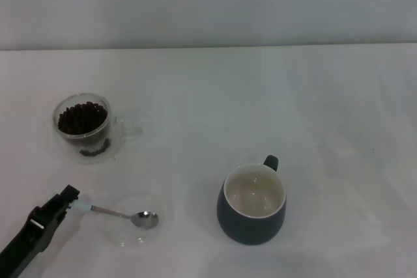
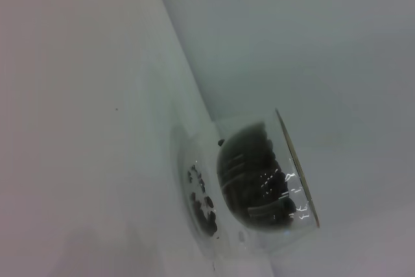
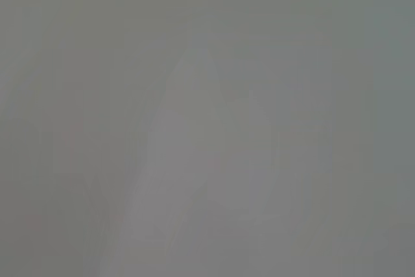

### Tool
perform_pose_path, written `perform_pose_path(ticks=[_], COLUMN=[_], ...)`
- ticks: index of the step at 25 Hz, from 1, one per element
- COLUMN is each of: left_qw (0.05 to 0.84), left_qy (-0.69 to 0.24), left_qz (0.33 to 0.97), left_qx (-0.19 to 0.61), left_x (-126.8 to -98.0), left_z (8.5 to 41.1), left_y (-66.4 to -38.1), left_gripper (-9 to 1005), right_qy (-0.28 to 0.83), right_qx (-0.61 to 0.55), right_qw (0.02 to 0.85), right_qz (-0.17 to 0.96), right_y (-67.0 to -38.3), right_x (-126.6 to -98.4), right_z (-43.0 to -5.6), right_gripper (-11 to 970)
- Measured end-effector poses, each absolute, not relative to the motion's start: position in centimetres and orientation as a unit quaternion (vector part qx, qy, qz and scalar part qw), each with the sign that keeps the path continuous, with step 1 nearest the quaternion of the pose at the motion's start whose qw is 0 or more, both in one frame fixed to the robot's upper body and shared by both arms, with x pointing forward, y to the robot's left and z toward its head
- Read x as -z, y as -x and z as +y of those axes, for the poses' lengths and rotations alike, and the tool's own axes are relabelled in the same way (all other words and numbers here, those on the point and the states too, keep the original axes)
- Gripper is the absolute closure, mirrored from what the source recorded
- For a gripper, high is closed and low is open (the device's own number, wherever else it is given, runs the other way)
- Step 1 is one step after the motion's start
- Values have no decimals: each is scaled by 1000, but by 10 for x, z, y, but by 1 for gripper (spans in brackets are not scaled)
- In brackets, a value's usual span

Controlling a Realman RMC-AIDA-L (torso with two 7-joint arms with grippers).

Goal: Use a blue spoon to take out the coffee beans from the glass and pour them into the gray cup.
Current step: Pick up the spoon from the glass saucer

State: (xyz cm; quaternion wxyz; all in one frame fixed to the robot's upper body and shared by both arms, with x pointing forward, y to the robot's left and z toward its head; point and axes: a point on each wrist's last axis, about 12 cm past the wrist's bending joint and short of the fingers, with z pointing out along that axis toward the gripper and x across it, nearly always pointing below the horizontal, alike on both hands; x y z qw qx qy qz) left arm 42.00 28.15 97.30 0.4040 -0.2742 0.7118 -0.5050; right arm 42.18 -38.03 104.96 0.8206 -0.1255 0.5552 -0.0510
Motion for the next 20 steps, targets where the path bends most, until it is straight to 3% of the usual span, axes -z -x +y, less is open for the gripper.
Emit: perform_pose_path(ticks=[10,20], left_qw=[409,457], left_qy=[279,222], left_qz=[702,671], left_qx=[512,540], left_x=[-976,-1000], left_z=[285,304], left_y=[-421,-429], left_gripper=[860,860], right_qy=[126,128], right_qx=[52,49], right_qw=[820,821], right_qz=[556,555], right_y=[-422,-424], right_x=[-1050,-1050], right_z=[-380,-378], right_gripper=[427,428])
